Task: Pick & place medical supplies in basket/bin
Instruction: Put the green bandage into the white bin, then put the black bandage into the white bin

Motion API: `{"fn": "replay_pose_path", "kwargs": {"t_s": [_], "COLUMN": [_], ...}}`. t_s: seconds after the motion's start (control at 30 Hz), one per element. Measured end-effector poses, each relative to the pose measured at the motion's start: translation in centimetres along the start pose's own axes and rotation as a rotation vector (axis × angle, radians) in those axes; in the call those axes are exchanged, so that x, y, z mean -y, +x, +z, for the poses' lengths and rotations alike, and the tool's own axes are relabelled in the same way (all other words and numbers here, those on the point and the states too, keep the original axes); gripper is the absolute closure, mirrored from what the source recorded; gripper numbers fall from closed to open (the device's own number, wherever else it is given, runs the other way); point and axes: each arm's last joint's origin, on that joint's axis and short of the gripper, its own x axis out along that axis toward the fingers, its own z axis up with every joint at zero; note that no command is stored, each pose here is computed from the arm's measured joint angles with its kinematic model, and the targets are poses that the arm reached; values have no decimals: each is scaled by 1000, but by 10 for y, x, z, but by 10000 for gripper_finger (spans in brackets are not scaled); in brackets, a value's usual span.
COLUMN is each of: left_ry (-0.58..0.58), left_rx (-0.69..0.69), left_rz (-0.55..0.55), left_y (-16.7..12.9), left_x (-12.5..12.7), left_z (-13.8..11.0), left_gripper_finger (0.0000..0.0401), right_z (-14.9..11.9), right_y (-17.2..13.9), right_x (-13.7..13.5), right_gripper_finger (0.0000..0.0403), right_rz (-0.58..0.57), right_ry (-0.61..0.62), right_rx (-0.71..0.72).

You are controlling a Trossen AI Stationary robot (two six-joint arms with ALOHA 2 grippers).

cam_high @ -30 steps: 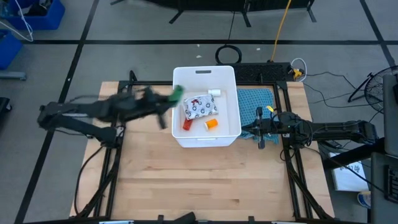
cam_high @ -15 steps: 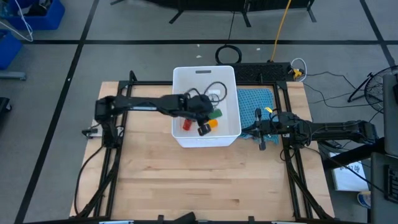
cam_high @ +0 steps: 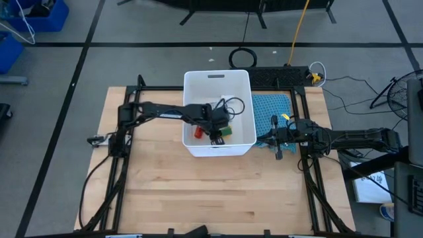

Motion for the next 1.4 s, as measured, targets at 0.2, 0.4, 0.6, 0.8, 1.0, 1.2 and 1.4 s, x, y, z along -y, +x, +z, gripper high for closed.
{"fn": "replay_pose_path", "kwargs": {"t_s": [0.2, 0.4, 0.6, 0.8, 1.0, 1.2, 1.4], "left_ry": [-15, 21, 106, 175, 369, 512, 543], "left_rx": [-14, 1, 55, 160, 313, 403, 452], "left_rz": [-15, 33, 63, 80, 142, 201, 217], "left_y": [1, 0, -14, -56, -130, -200, -235], "left_x": [0, 1, 10, 24, 61, 97, 115], "left_z": [-2, -1, 2, 5, -9, -49, -97], "left_gripper_finger": [283, 190, 107, 63, 111, 254, 388], "right_z": [0, 0, 0, 0, 0, 0, 0], "right_y": [0, 0, 0, 0, 0, 0, 0], "right_x": [0, 0, 0, 0, 0, 0, 0], "right_gripper_finger": [403, 403, 403, 403, 403, 403, 403], "right_rz": [0, 0, 0, 0, 0, 0, 0], "right_ry": [7, 8, 7, 5, 7, 8, 24], "right_rx": [0, 0, 0, 0, 0, 1, -3]}}
